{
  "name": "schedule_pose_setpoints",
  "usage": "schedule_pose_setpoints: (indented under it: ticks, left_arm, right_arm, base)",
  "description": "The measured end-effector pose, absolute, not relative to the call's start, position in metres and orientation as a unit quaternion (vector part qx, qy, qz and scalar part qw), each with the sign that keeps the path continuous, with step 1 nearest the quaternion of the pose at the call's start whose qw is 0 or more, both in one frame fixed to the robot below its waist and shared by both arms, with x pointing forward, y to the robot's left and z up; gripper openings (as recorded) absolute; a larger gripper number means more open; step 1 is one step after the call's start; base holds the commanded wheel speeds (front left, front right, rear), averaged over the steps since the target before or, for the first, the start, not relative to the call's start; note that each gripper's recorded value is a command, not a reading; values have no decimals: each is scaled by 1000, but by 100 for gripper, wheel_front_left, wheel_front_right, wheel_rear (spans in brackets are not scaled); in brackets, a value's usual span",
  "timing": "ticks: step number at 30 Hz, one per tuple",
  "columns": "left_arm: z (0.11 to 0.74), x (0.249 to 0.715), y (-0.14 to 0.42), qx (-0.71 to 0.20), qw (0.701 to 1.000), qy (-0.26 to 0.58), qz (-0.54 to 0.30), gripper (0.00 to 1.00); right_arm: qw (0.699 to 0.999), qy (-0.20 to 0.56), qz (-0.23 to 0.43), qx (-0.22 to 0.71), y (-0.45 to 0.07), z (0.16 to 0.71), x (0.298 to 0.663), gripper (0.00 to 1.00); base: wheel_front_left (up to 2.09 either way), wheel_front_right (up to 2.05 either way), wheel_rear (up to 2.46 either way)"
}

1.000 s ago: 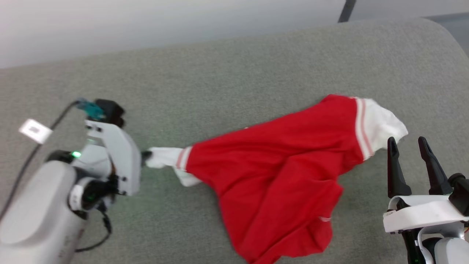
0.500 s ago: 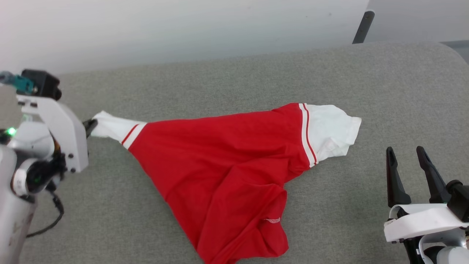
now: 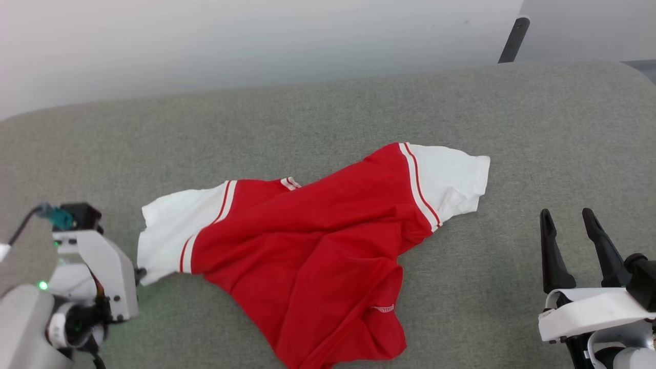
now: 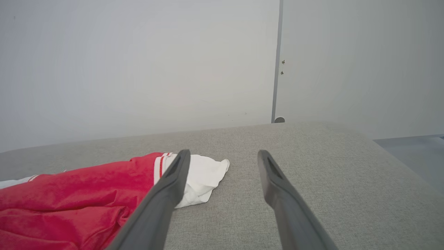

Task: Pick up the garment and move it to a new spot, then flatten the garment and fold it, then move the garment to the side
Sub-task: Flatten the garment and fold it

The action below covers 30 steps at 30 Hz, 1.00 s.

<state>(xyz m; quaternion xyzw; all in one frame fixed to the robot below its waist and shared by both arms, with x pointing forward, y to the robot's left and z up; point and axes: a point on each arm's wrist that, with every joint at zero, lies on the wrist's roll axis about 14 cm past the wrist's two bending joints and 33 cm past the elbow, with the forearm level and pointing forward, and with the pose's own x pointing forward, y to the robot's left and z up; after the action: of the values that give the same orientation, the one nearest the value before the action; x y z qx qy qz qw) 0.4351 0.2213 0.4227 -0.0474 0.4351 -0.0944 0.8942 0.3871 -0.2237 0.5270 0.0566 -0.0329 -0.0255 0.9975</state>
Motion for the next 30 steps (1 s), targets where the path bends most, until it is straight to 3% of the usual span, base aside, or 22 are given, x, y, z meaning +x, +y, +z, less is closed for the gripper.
schedule_pose_setpoints:
  ticks: [11,12,13,14,16,17,18,28,30]
  left_arm:
    - [398,416,233,-73,885,455,-63,0]
    - [399,416,234,-75,887,451,-61,9]
    - [400,417,235,-74,889,448,-60,33]
    - [401,417,236,-72,891,445,-59,44]
    - [405,417,237,-71,893,440,-59,56]
    - [409,419,238,-68,896,435,-59,83]
    - [412,420,239,-64,899,430,-59,99]
    - [480,448,231,-52,943,318,-88,100]
    - [512,462,223,-43,961,252,-107,100]
  right_arm:
    - [997,-23,-20,64,-220,525,390,100]
    - [997,-23,-19,65,-220,525,390,100]
    - [997,-23,-19,65,-219,525,391,100]
    - [997,-23,-18,66,-219,526,391,100]
    - [997,-23,-15,67,-217,527,391,100]
    - [997,-23,-14,68,-216,527,391,100]
    - [997,-23,-12,68,-215,528,391,100]
    - [997,-44,8,66,-206,540,392,100]
    - [996,-63,15,63,-202,549,391,100]
  base:
    - [0,0,0]
    - [0,0,0]
    - [0,0,0]
    - [0,0,0]
    - [0,0,0]
    - [0,0,0]
    - [0,0,0]
    - [0,0,0]
    - [0,0,0]
